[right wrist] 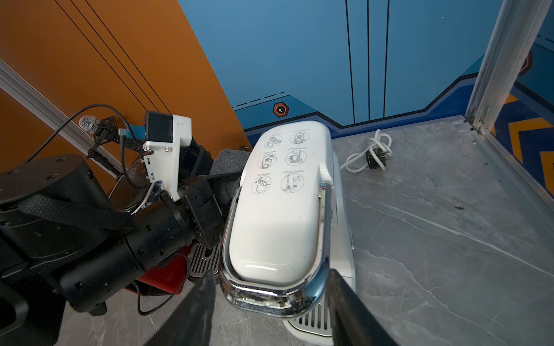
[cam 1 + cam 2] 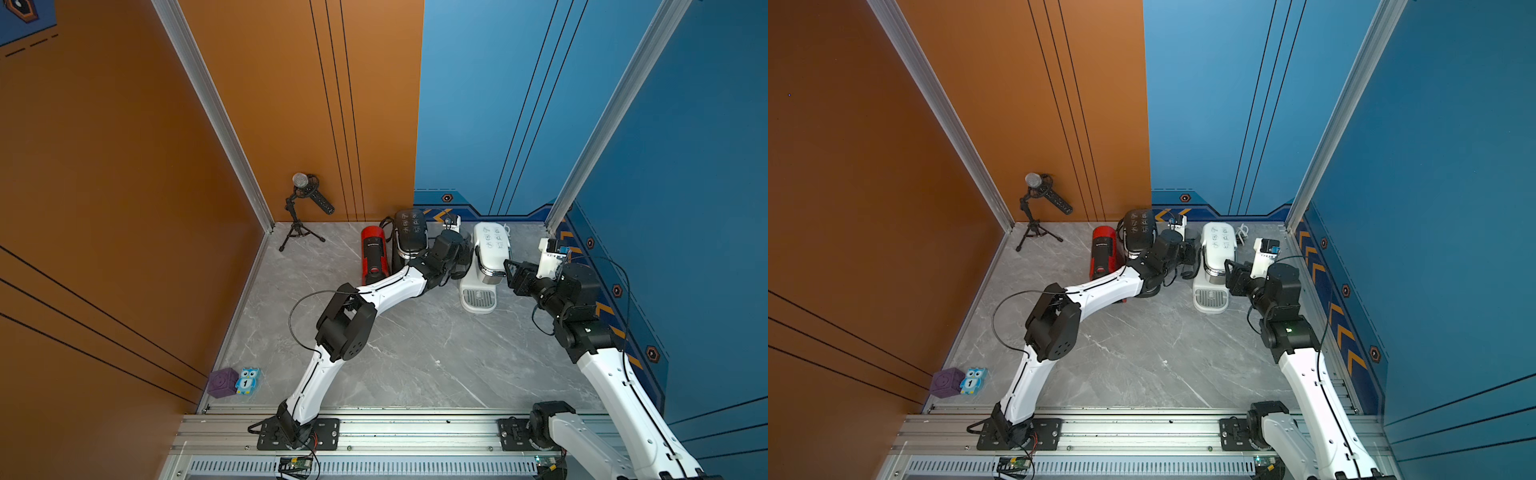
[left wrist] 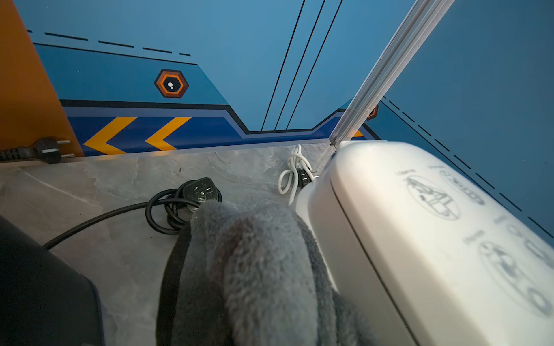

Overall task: Wipe the surface of a coffee machine
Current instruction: Wipe the dirt from the surface of the coffee machine.

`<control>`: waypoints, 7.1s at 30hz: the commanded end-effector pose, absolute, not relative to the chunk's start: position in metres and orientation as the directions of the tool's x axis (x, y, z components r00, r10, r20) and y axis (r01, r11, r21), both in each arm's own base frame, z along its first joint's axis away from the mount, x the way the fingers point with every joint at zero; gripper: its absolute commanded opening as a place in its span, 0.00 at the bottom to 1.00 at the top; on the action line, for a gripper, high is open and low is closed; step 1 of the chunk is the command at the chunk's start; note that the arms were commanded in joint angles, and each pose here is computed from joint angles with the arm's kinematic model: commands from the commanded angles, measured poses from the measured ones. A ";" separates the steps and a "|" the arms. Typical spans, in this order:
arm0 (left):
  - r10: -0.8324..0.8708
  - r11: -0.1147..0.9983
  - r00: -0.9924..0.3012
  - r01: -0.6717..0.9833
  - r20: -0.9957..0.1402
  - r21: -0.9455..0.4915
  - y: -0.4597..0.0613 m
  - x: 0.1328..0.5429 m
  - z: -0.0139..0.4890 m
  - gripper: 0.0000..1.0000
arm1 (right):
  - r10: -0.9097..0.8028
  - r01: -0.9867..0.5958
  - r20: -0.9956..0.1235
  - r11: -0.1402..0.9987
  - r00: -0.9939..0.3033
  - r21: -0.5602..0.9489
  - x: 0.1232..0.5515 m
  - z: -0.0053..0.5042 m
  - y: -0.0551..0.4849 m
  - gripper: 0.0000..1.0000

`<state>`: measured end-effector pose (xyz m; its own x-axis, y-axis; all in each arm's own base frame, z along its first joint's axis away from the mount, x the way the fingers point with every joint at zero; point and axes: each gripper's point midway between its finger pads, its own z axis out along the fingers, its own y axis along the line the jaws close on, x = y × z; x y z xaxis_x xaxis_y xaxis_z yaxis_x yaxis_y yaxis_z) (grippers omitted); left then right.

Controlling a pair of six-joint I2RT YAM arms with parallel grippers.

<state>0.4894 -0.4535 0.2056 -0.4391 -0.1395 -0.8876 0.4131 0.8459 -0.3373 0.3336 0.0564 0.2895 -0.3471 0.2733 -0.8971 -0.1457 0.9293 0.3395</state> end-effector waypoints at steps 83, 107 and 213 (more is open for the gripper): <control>0.094 0.782 -0.504 0.571 -0.858 -0.249 -0.527 0.461 0.124 0.00 | 0.264 0.030 -0.809 0.956 -0.525 0.293 0.296 0.120 0.058 0.58; 0.085 0.860 -0.305 0.503 -0.949 -0.085 -0.495 0.484 0.232 0.00 | 0.265 0.027 -0.816 0.956 -0.513 0.293 0.294 0.125 0.058 0.58; -0.068 0.717 -0.411 0.614 -0.909 -0.331 -0.520 0.446 0.242 0.00 | 0.262 0.046 -0.805 0.958 -0.532 0.282 0.298 0.118 0.057 0.58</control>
